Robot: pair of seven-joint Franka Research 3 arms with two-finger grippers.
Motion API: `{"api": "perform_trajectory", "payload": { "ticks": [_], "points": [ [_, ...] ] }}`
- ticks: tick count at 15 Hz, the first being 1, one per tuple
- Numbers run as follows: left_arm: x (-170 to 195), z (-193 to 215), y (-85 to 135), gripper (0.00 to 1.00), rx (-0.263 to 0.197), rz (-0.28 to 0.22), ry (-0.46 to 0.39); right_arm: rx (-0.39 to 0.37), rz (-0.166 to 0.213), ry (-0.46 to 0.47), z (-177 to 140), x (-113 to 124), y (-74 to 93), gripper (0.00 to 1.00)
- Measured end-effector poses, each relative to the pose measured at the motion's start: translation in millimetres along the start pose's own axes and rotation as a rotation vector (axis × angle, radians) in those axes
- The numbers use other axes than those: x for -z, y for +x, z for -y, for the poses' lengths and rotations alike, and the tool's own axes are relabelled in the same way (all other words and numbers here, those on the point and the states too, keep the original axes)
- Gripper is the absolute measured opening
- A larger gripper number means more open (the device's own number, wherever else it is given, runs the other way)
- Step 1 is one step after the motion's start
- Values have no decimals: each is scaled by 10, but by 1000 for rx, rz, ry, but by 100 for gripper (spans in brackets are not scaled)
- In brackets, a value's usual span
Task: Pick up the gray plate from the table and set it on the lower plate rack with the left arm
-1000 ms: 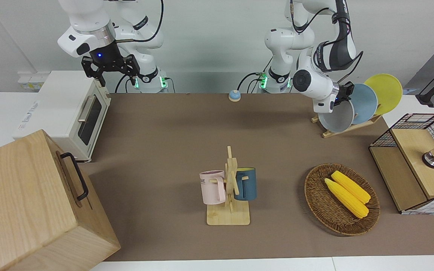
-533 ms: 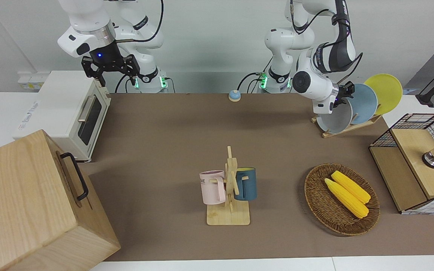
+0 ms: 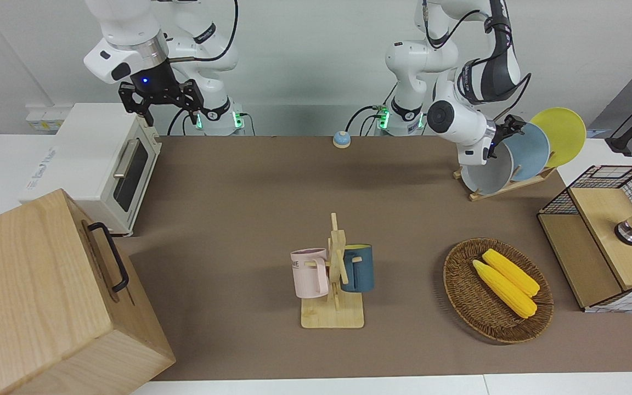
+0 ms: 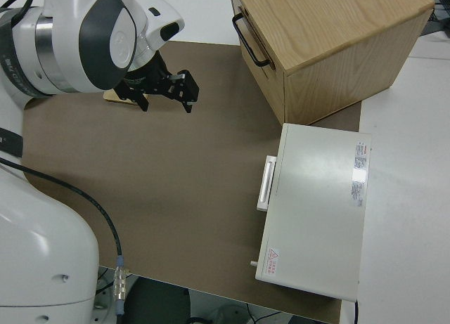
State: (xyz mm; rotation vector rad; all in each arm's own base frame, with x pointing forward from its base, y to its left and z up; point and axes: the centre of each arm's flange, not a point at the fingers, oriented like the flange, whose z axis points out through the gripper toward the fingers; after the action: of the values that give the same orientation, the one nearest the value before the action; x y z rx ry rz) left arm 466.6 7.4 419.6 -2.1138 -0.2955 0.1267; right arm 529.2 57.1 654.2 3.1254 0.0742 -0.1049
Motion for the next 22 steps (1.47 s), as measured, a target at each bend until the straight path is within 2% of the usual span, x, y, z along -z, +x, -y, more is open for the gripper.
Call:
{"api": "perform_trajectory", "payload": {
  "ticks": [4,8,11,14,18,22],
  "points": [
    [225,122,86,100,19,4,-79,0,0,0,0,0,0,99],
    [656,400,213,100,38,29,-278,0,0,0,0,0,0,99],
    [1021,612,262,100,-9,36,-472,0,0,0,0,0,0,99],
    [1264,790,264,100,-56,32,-617,0,0,0,0,0,0,99],
    [1619,1132,273,100,-117,-9,-842,0,0,0,0,0,0,99],
    [1857,1326,225,100,-171,-36,-965,0,0,0,0,0,0,99]
  ]
}}
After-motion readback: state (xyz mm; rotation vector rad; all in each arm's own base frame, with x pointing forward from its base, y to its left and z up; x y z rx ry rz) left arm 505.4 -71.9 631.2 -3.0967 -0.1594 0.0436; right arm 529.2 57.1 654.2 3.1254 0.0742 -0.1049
